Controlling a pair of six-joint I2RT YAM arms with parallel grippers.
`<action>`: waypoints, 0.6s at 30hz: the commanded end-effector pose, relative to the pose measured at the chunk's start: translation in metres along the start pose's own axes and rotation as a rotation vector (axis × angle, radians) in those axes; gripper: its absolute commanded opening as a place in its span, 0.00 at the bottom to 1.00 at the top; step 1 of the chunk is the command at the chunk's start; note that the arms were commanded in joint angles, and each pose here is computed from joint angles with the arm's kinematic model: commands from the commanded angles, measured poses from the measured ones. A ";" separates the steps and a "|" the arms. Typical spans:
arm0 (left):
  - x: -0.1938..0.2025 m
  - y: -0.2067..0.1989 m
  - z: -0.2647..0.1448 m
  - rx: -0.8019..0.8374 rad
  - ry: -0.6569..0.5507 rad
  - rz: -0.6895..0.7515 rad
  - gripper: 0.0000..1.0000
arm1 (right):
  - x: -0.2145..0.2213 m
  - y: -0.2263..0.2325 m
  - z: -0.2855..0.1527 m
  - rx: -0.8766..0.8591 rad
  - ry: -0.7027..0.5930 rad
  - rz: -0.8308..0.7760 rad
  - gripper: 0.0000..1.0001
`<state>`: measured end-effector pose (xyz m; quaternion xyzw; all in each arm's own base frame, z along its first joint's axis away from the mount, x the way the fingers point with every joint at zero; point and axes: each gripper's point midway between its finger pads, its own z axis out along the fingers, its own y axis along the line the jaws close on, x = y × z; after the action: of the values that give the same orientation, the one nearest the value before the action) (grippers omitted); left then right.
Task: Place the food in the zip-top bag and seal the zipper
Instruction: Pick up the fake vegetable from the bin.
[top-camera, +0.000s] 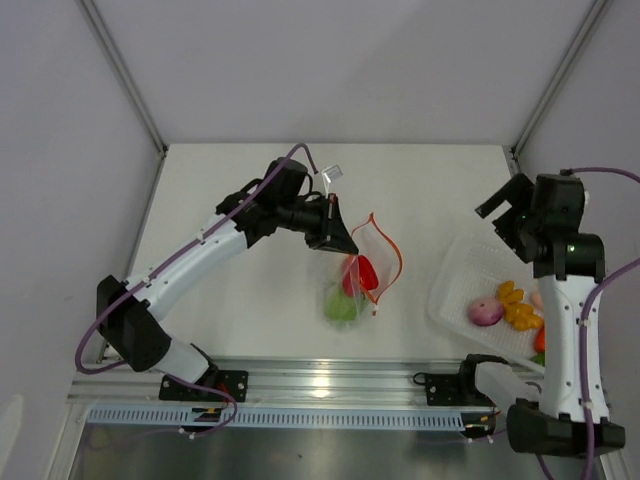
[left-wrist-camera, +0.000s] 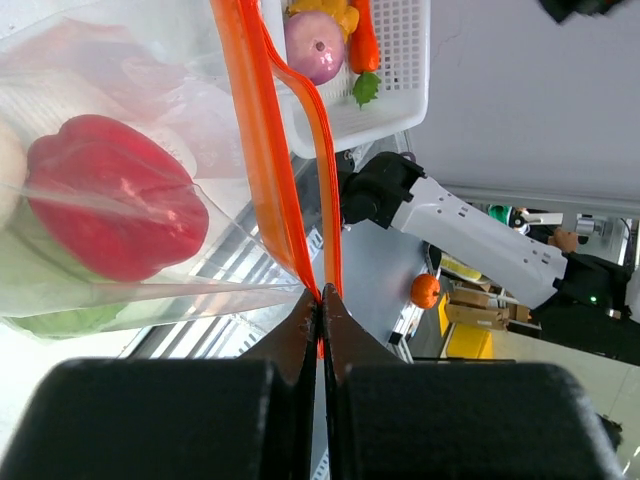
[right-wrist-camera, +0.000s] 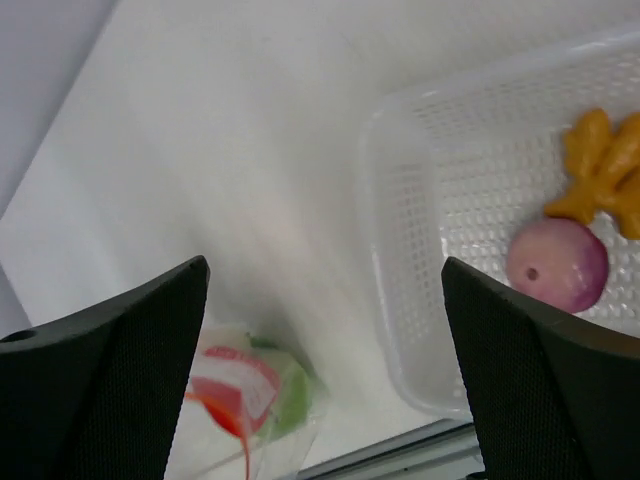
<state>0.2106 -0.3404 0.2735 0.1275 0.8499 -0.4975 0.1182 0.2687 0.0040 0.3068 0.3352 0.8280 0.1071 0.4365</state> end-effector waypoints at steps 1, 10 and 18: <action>-0.002 -0.011 -0.001 0.040 -0.003 0.020 0.01 | 0.031 -0.061 0.024 0.165 0.213 0.137 0.99; -0.002 -0.006 0.002 0.023 0.015 0.016 0.01 | 0.039 -0.160 0.057 0.507 0.122 0.261 0.97; 0.001 -0.005 0.001 0.017 0.023 0.018 0.01 | 0.106 -0.177 0.077 0.527 0.313 0.329 0.86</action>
<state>0.2128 -0.3423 0.2648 0.1243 0.8550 -0.4917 0.1086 0.2079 -0.0784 0.1189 0.5365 0.8230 -0.0051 0.1866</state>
